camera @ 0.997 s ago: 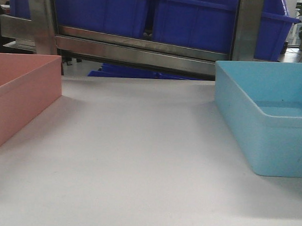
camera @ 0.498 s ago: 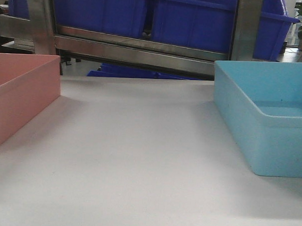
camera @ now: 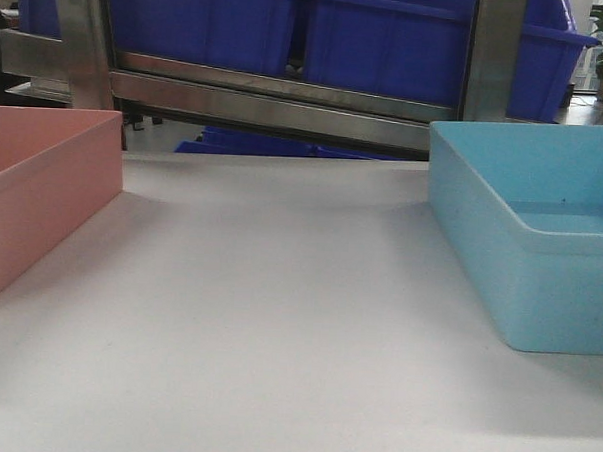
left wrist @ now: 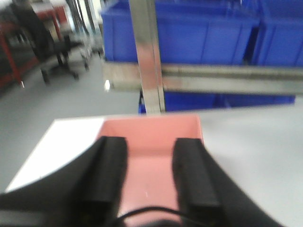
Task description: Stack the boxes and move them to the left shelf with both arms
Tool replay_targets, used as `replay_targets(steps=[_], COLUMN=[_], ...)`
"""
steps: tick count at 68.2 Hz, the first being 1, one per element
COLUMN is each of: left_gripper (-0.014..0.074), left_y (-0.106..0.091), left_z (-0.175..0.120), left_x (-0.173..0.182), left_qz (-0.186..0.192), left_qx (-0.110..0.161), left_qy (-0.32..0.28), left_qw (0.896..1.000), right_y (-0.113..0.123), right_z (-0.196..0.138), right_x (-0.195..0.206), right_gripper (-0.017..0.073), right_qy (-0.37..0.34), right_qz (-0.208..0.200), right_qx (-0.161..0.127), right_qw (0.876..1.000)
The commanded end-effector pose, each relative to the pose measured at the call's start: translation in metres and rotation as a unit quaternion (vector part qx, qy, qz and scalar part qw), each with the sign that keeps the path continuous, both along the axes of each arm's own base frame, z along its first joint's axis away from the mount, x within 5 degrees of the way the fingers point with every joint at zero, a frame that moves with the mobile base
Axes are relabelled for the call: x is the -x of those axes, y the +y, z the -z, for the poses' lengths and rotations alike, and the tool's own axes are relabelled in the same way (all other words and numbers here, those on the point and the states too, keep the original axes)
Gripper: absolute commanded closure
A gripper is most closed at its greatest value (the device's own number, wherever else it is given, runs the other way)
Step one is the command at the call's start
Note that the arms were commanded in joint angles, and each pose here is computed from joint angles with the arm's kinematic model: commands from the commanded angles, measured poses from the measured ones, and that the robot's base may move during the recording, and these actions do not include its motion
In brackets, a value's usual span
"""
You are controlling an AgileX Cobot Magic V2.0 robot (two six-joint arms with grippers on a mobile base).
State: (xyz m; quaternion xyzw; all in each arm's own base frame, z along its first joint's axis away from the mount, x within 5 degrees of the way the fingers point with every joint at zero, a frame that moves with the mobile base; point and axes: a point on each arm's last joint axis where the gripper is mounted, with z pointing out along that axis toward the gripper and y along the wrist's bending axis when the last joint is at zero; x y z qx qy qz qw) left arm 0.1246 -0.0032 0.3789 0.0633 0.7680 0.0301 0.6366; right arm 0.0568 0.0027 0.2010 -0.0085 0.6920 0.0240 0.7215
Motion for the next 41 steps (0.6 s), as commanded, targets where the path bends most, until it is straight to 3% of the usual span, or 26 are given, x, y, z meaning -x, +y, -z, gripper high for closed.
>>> replay_targets(steps=[1,9,15,19,32,41], left_gripper=[0.0207,0.0094,0.0078,0.0078,0.0078,0.0078], left_y=[0.000,0.000,0.002,0.007,0.050,0.085], left_z=[-0.022,-0.024,-0.022,-0.016,-0.004,0.005], left_x=[-0.024,-0.063,-0.095,-0.120,-0.187,-0.221], left_qz=[0.000,0.002,-0.001,-0.005,-0.044,-0.074], left_qx=[-0.004,-0.012,-0.024,-0.029,-0.038,-0.030], left_qy=[0.023,0.113,0.179,0.235,0.325,0.338], left_qw=[1.000,0.994,0.984,0.972,0.944,0.938], right_y=[-0.001,-0.001,-0.001,-0.001,-0.001,-0.001], right_z=[-0.009,-0.009,-0.009,-0.009,-0.009,-0.009], right_x=[0.001,0.001,0.001,0.001,0.001,0.001], right_gripper=[0.0510,0.0510,0.0510,0.0510,0.0510,0.0510], right_qy=[-0.046,-0.046,-0.046,-0.046,-0.046,-0.046], right_qz=[0.007,0.007,0.007,0.007,0.007,0.007], right_qx=[0.005,0.005,0.005,0.005,0.005,0.005], right_qw=[0.999,0.999,0.999,0.999,0.999,0.999])
